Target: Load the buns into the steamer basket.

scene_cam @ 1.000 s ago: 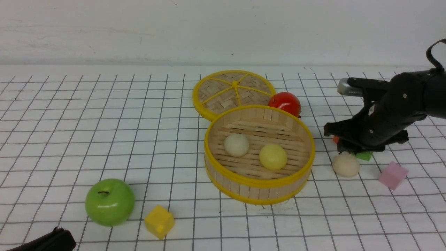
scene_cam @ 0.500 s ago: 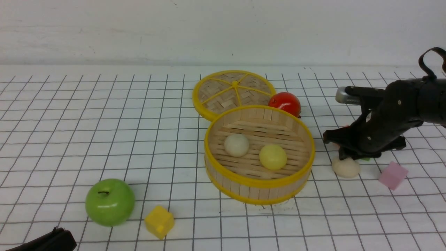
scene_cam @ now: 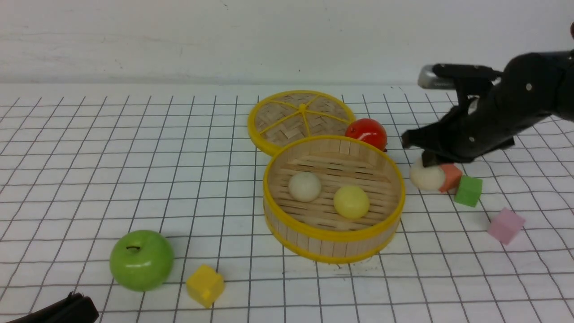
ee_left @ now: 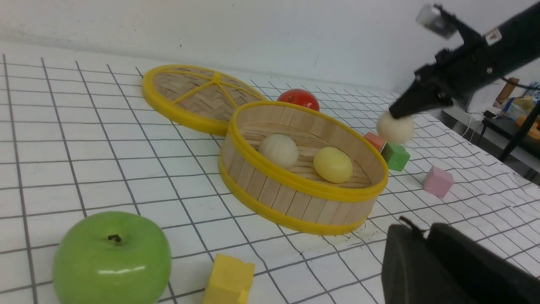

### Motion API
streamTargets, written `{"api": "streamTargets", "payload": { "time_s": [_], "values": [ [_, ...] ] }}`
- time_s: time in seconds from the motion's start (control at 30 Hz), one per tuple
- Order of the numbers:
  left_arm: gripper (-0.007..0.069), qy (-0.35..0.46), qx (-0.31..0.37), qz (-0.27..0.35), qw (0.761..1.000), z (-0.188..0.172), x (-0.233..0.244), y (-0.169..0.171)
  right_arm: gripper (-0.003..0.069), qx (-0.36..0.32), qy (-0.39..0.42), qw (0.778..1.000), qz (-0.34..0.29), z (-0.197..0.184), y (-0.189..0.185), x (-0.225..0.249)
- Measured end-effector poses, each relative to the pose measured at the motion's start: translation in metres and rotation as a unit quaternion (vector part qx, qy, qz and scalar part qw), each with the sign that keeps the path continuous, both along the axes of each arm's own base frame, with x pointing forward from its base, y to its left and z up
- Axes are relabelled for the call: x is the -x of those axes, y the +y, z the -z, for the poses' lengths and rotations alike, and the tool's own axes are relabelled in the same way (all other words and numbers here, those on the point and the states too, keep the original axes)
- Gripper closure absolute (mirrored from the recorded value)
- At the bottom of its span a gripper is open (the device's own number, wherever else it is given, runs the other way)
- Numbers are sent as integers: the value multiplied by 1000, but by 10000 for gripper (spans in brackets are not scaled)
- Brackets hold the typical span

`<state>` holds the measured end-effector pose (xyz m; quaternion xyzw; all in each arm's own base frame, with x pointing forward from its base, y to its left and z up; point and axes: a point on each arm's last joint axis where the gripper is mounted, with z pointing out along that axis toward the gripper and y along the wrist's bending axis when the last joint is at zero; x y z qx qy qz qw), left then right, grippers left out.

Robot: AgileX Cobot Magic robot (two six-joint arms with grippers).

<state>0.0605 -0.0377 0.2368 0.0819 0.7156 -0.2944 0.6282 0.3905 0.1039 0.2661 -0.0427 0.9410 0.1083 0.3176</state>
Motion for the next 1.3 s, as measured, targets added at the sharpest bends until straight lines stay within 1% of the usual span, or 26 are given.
{"api": "streamTargets", "payload": {
  "time_s": [0.03,0.13,0.17,0.27,0.3,0.33,0.37,0.4,0.47,0.57,0.6,0.67,0.73,0.8,0.83,0.87,0.9,0.97,1.0,1.03,1.1,1.13,1.17,1.2,1.23,1.3],
  "values": [
    [566,0,0,0,1000,0,0,0,655,-2,-3,1000,-1,-1,1,0],
    [561,0,0,0,1000,0,0,0,650,-23,-42,999,-21,-2,24,-14],
    [561,0,0,0,1000,0,0,0,650,-23,-42,999,-22,-1,25,-15],
    [557,0,0,0,1000,0,0,0,638,-44,-54,997,-19,23,43,-36],
    [557,0,0,0,1000,0,0,0,638,-44,-52,997,-20,25,44,-36],
    [554,0,0,0,1000,0,0,0,629,-49,-51,997,-18,38,49,-44],
    [554,0,0,0,1000,0,0,0,626,-53,-53,997,-15,41,50,-46],
    [554,0,0,0,1000,0,0,0,610,-59,-46,997,-10,55,54,-53],
    [554,0,0,0,1000,0,0,0,576,-61,-38,997,-5,67,56,-58],
    [554,0,0,0,1000,0,0,0,482,-64,-37,997,-1,74,57,-61],
    [554,0,0,0,1000,0,0,0,419,-64,-39,997,-1,72,57,-62],
    [554,0,0,0,1000,0,0,0,335,-65,-40,997,-4,65,57,-60],
    [554,0,0,0,1000,0,0,0,244,-58,-35,998,-16,49,55,-53],
    [554,0,0,0,1000,0,0,0,206,-44,-23,998,-33,30,53,-42],
    [554,0,0,0,1000,0,0,0,197,-34,-19,998,-43,15,50,-33],
    [554,0,0,0,1000,0,0,0,197,-33,-22,998,-45,8,49,-30],
    [554,0,0,0,1000,0,0,0,214,-15,-7,998,-57,-14,43,-14],
    [554,0,0,0,1000,0,0,0,278,1,1,998,-61,-47,32,14],
    [554,0,0,0,1000,0,0,0,286,4,7,998,-61,-45,32,15],
    [554,0,0,0,1000,0,0,0,365,12,14,998,-59,-64,22,40],
    [554,0,0,0,1000,0,0,0,466,20,29,998,-55,-71,11,68],
    [554,0,0,0,1000,0,0,0,489,19,27,998,-55,-75,10,73],
    [554,0,0,0,1000,0,0,0,569,17,31,998,-50,-77,4,90],
    [554,0,0,0,1000,0,0,0,610,15,30,998,-46,-79,-1,104],
    [554,0,0,0,1000,0,0,0,649,11,31,999,-41,-79,-5,117],
    [554,0,0,0,1000,0,0,0,676,9,33,999,-37,-77,-13,141]
  ]
}}
